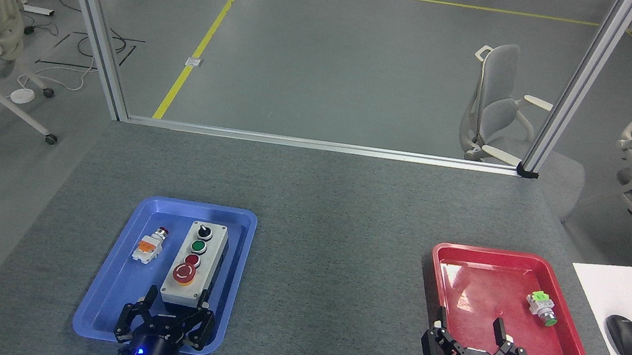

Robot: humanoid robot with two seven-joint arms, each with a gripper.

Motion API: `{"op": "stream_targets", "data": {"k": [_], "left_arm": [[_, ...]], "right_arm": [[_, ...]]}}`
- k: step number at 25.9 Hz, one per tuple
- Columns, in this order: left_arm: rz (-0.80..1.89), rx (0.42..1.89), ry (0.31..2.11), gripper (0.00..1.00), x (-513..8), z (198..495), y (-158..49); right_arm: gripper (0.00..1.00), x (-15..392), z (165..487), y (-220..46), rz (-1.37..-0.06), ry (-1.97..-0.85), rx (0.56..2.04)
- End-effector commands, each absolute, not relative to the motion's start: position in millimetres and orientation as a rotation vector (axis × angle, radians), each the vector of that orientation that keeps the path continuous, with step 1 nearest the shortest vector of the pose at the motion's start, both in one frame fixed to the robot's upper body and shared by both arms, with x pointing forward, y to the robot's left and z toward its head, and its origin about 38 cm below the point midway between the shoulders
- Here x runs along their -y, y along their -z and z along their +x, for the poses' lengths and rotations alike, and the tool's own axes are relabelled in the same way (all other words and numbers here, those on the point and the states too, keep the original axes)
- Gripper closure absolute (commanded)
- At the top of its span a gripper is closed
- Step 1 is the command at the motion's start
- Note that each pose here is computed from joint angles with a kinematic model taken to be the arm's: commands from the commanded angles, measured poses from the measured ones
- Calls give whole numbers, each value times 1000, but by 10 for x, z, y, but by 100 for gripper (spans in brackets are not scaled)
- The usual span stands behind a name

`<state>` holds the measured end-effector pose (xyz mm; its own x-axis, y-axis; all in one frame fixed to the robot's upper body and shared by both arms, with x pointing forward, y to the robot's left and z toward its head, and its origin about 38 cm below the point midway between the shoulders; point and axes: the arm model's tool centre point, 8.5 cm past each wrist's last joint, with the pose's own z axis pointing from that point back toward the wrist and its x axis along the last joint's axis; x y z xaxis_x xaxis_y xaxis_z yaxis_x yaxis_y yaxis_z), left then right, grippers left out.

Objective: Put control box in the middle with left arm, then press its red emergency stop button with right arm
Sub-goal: 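Close the left gripper on the near end of the control box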

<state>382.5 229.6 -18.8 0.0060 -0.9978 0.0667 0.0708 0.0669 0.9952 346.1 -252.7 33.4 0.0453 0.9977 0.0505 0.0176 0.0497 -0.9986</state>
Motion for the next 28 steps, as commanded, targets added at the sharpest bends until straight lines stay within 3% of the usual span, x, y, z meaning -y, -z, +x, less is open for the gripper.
{"op": "stream_targets", "data": {"k": [1, 9, 17, 18, 19, 22, 23, 26, 28], "left_arm": [[1106, 1181, 1190, 1, -2289, 3884, 188], [1048, 1151, 1209, 1, -2210, 4053, 321], [1041, 1147, 1210, 2, -2205, 4213, 292], [1041, 1147, 1211, 9, -2205, 4219, 287], [1042, 1148, 1215, 24, -2206, 4219, 287], [1013, 1183, 1242, 77, -2195, 4217, 285], [1003, 1198, 1246, 90, -2192, 4219, 277], [984, 1242, 1209, 100, -2212, 4250, 202], [971, 1296, 1158, 100, -2221, 4309, 80]], "right_arm": [[1, 2534, 3452, -310, -1202, -1133, 1202], [1, 2492, 3479, -338, -1204, -1116, 1210], [1, 2508, 3456, -317, -1201, -1117, 1204], [1, 2508, 3456, -315, -1198, -1114, 1203], [1, 2515, 3456, -316, -1199, -1113, 1202], [1, 2544, 3465, -323, -1198, -1110, 1204], [1, 2545, 3465, -326, -1195, -1109, 1210], [1, 2544, 3481, -337, -1181, -1094, 1223], [1, 2537, 3483, -343, -1180, -1095, 1227]]}}
